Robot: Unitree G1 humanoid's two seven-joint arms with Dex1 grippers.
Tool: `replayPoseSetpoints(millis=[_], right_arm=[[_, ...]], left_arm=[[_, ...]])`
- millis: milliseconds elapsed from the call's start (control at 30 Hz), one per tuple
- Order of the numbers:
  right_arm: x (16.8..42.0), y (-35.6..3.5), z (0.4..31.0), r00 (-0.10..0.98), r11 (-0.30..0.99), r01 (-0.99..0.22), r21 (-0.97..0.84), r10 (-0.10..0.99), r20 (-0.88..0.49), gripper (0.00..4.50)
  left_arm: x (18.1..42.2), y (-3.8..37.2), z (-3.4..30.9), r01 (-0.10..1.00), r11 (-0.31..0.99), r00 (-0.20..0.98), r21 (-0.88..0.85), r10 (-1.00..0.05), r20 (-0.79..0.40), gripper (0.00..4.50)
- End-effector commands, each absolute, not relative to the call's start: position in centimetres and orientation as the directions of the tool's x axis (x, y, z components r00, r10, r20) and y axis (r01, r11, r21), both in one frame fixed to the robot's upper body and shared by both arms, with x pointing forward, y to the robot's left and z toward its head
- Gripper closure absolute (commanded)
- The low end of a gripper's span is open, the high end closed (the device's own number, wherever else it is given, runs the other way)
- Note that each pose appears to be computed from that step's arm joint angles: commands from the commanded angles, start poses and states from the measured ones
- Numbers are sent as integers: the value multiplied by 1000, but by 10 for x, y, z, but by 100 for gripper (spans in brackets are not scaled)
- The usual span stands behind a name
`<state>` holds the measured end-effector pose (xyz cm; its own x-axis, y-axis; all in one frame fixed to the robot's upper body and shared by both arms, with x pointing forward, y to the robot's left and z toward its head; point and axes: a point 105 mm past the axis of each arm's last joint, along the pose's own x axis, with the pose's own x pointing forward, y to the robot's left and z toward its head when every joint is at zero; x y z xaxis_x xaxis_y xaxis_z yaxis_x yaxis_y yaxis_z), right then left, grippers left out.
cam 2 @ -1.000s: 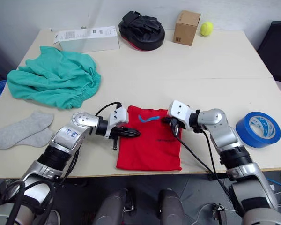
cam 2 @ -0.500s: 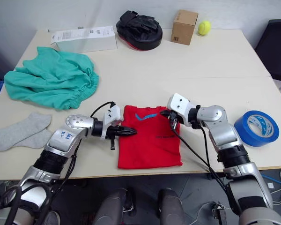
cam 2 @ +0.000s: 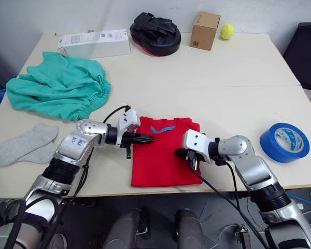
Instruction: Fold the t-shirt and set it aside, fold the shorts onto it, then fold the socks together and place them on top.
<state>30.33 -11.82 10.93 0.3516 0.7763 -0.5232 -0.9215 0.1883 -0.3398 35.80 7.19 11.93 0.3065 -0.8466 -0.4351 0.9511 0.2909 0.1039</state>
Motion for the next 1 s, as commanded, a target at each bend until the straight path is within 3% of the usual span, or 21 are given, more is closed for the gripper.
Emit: replayPoseSetpoints(millis=[33,133,300,467,667,833,933,1000], right_arm=[[296,-123,93,324,164,-936,-312,748,-579,450],[297,-123,93,341,180,-930,-320,749,-568,450],[296,-125,92,364,200,-921,-335,748,-555,450],[301,-122,105,421,259,-892,-369,773,-475,450],[308,-129,133,512,378,-844,-382,781,-359,450],[296,-144,154,549,488,-835,-254,771,-324,450],[282,-162,162,574,587,-806,-71,747,-336,391],[274,-167,165,576,613,-790,-3,740,-348,321]], left_arm=[[392,87,122,873,451,485,187,-757,-438,447],[410,102,129,808,561,583,181,-712,-391,447],[404,114,139,804,588,581,85,-748,-322,447],[369,114,143,886,463,446,13,-847,-289,447],[358,106,168,895,446,441,25,-874,-205,447],[323,90,199,962,271,271,17,-954,-132,447],[289,88,211,993,117,118,17,-984,-134,390],[279,89,213,997,76,78,19,-986,-149,326]])
